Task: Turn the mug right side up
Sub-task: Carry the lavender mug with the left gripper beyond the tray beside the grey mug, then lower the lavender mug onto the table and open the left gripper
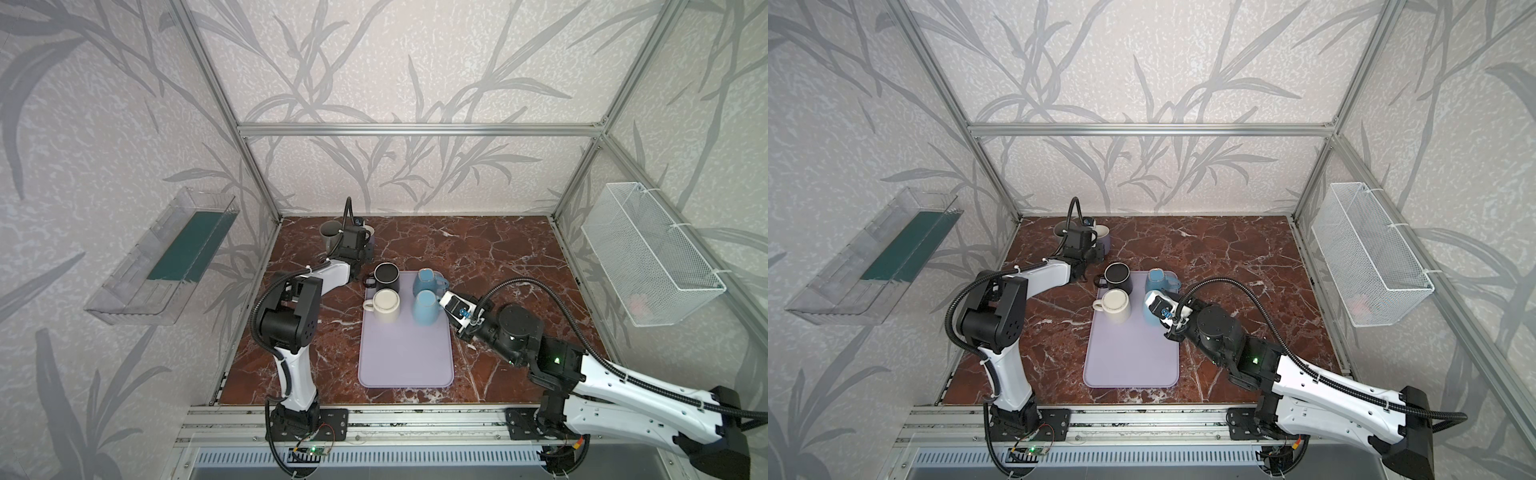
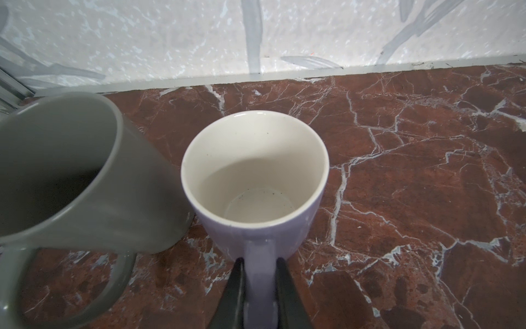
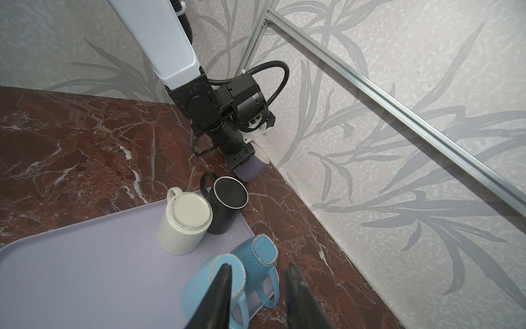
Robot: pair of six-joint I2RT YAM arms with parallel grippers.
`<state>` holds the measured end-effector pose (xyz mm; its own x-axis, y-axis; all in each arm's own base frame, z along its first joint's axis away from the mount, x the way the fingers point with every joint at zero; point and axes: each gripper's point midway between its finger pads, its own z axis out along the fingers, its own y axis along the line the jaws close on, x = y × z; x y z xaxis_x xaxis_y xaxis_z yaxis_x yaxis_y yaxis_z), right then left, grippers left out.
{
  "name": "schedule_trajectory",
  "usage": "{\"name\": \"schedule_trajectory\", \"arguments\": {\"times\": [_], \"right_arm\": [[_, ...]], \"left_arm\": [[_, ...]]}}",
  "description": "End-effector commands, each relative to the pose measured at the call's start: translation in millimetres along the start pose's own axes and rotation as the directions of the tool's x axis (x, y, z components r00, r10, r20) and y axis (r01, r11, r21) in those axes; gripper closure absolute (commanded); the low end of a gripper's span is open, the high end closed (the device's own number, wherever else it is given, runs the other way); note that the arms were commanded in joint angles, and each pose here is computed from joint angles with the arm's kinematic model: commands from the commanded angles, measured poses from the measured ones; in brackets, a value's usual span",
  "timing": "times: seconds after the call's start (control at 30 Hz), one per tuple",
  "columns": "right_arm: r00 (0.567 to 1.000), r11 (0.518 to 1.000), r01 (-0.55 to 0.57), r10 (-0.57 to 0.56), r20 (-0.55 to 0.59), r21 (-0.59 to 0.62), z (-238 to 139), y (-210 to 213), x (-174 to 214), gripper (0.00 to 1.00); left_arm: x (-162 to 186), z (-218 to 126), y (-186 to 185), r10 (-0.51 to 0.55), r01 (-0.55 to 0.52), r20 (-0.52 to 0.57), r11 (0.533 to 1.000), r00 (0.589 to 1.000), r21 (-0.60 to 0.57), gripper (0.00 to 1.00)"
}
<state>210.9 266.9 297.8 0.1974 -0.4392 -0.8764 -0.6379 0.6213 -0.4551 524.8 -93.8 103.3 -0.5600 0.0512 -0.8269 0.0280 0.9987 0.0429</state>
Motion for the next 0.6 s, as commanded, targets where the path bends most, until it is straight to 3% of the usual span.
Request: {"name": "schedule_trajectory", "arguments": {"times": [0.0,0.57], "right_arm": [[1.0,1.0,-0.009,0.008,0.021,0.029,-6.1,-10.8,-9.7,0.67],[1.0,0.999,-0.006,0.005,0.023,0.033,-7.4,-12.0,-10.0,0.67]], "left_arm": [[-47.5,-5.8,5.0,-0.013,0.016,0.144,1.0,0.989,-0.019,1.0],[-34.8,-7.9,6.9,0.012,-0.009,0.169,1.0,0.986,-0.02,1.0]]}}
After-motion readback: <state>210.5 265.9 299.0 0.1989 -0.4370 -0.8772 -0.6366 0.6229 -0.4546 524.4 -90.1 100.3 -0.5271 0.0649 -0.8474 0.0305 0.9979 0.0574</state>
